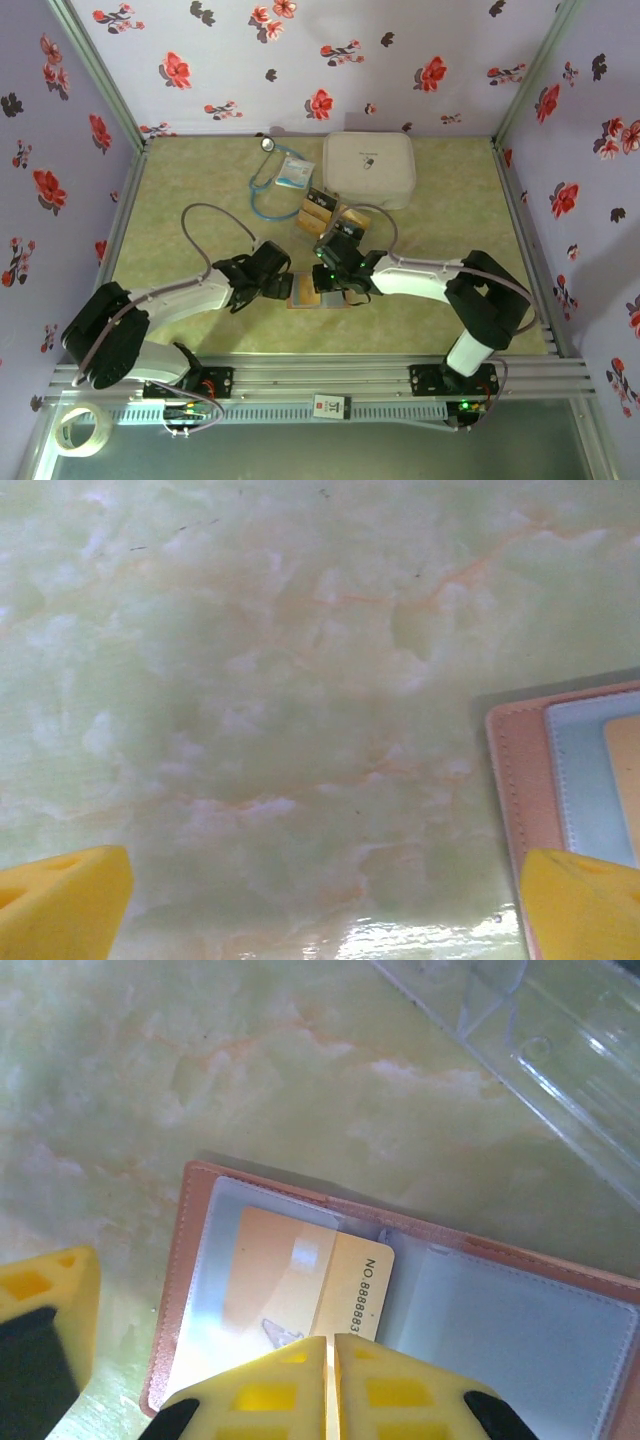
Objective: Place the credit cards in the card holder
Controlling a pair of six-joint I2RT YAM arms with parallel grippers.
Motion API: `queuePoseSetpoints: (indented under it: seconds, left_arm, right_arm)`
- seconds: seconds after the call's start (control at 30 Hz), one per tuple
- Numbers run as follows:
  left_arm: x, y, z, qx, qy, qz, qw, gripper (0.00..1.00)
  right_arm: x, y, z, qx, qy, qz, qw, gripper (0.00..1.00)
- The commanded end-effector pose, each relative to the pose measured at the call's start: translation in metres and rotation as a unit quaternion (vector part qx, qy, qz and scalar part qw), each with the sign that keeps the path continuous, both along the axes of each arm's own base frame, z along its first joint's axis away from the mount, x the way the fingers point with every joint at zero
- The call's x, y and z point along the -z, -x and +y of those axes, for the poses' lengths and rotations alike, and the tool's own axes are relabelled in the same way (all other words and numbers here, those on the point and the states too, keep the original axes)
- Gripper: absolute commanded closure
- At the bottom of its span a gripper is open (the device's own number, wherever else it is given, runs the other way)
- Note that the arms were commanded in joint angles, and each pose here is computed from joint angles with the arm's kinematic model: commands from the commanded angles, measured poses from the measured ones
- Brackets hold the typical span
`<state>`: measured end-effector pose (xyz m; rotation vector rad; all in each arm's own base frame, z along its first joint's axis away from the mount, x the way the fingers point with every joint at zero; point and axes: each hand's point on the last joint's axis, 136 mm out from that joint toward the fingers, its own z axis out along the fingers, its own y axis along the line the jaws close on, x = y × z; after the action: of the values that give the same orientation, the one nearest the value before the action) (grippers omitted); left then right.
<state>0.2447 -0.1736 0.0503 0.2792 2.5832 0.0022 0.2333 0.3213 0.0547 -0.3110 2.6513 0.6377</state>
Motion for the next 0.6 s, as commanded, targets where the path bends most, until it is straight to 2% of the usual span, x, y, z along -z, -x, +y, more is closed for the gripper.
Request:
queuePoseSetpoints:
  seconds: [0.0,0.57]
  left_arm:
    - [0.005,0.000,0.014,-0.024,-0.029,0.016,0.999,0.00]
    - [0.035,0.006,0.013,-0.012,-0.055,0.060,0.997,0.00]
  right_arm:
    - [0.005,0.004,-0.010,0.010,0.017,-0.001,1.000,0.90]
    - [0.030,0.013,-0.007,0.008,0.017,0.025,1.000,0.91]
